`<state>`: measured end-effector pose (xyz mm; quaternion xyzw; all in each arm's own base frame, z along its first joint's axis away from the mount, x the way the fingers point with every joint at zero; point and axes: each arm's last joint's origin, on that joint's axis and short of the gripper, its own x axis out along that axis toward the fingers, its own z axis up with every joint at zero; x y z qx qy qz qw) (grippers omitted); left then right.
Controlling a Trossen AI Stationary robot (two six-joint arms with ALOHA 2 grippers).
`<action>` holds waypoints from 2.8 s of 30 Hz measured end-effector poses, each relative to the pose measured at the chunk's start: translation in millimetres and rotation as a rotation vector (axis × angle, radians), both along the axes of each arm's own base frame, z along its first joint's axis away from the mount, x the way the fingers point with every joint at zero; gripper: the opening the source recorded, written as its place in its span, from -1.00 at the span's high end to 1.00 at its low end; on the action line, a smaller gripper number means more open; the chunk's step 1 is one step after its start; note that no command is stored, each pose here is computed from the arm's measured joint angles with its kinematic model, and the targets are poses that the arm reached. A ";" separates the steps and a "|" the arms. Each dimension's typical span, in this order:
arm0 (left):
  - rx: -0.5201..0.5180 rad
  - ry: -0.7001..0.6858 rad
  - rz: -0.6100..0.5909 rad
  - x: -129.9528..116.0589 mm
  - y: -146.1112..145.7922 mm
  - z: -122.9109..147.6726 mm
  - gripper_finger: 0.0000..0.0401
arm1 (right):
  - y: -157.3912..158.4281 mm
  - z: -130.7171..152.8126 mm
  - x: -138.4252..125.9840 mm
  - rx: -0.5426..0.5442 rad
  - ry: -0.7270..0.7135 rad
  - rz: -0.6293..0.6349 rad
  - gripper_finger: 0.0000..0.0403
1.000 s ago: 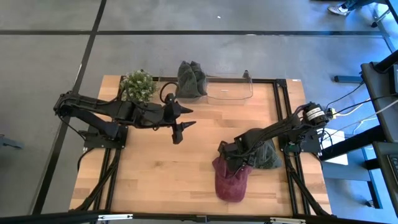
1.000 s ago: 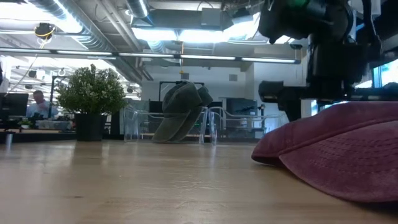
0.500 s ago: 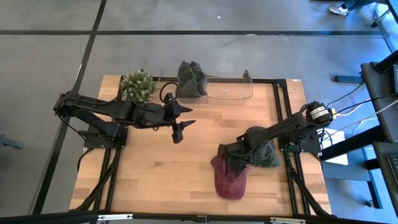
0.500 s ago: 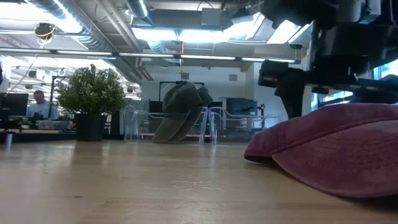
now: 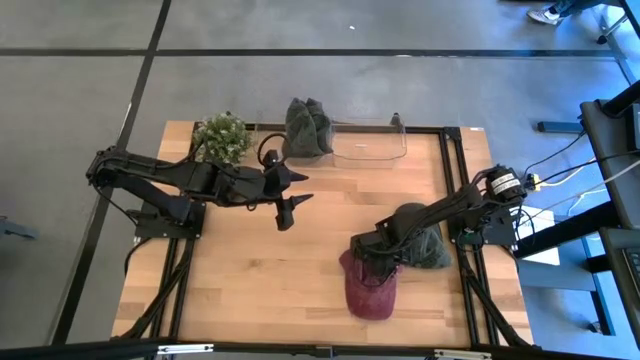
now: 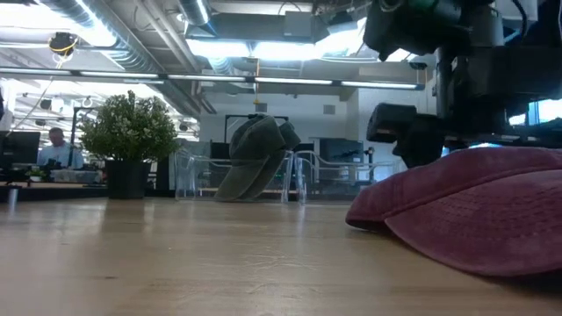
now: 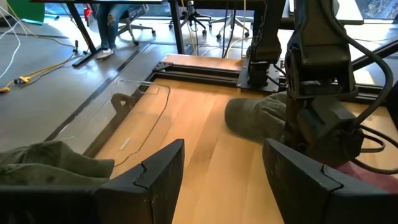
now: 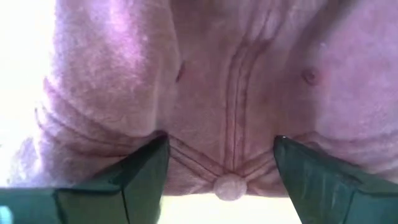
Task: Pick & Place hat
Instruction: Put the light pink cap into the right transparent bin
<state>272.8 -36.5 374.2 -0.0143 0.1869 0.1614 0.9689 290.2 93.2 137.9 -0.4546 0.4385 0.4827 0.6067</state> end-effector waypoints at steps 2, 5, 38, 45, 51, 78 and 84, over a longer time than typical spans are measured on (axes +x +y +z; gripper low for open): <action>0.000 0.001 0.000 0.0 0.0 -0.1 -0.06 | -1.2 -2.7 1.2 0.008 0.016 -0.037 -0.44; 0.002 0.010 0.000 -0.4 0.1 -0.9 -0.06 | -3.0 -3.5 2.2 0.028 0.031 -0.113 -0.44; 0.012 0.061 0.000 -2.4 0.4 -5.2 -0.06 | -5.1 -1.9 18.5 0.132 -0.089 -0.192 -0.34; 0.012 0.060 0.001 -2.4 0.5 -5.2 -0.06 | -5.6 -5.4 14.0 0.148 0.001 -0.308 -0.21; 0.012 0.058 0.001 -2.3 0.5 -5.0 -0.06 | -5.9 -7.7 12.2 0.152 0.054 -0.403 0.10; 0.036 -0.028 0.035 -6.0 -5.8 5.4 -0.06 | -8.4 24.5 34.6 -0.026 -0.046 -0.664 0.92; 0.069 -0.076 0.066 -16.5 -14.2 14.6 -0.06 | -15.4 65.8 47.0 -0.019 -0.042 -0.794 0.92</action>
